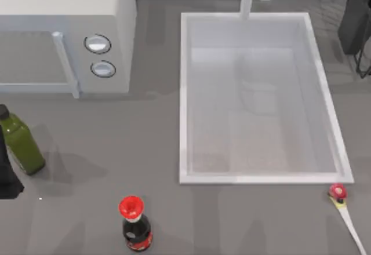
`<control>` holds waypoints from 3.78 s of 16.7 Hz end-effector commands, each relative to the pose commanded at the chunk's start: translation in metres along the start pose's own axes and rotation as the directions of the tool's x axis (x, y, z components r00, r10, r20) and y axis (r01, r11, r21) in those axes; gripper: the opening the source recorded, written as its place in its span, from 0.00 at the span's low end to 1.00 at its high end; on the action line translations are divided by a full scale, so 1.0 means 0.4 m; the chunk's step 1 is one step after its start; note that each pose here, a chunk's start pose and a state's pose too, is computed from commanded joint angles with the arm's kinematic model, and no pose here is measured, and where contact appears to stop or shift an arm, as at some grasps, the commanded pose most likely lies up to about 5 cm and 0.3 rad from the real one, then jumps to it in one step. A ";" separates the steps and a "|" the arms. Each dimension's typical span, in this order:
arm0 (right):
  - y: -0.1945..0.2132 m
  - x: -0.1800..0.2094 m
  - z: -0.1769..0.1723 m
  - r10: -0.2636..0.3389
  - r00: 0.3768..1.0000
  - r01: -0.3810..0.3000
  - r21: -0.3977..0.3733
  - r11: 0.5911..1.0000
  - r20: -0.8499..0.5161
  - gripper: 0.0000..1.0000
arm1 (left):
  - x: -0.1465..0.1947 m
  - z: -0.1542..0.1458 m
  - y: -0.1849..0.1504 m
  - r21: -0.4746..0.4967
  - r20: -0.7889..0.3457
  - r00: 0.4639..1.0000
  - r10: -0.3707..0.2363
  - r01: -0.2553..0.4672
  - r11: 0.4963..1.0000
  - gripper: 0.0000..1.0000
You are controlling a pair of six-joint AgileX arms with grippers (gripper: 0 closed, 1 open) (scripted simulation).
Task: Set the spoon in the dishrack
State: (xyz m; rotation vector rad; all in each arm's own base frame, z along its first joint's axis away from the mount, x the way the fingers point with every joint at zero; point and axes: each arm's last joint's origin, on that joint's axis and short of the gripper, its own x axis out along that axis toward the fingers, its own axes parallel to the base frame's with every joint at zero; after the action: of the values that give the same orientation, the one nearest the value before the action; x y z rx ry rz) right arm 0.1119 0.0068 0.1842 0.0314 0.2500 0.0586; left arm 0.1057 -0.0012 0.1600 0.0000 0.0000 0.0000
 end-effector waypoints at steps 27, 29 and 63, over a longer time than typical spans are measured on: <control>0.179 0.269 -0.014 -0.038 0.252 -0.095 -0.063 0.993 -0.967 1.00 | 0.000 0.000 0.000 0.000 0.000 1.000 0.000 0.000 1.000 1.00; 0.178 0.287 -0.072 -0.035 0.261 -0.095 -0.061 0.994 -0.965 1.00 | 0.000 0.000 0.000 0.000 0.000 1.000 0.000 0.000 1.000 1.00; 0.180 0.295 -0.091 -0.033 0.288 -0.093 -0.063 0.994 -0.957 0.00 | 0.000 0.000 0.000 0.000 0.000 1.000 0.000 0.000 1.000 1.00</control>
State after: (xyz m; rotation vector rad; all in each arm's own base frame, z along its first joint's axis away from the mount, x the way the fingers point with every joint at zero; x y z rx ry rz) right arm 0.2129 0.0867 0.1227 -0.1220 1.5240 0.1282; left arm 0.1057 -0.0012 0.1600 0.0000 0.0000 0.0000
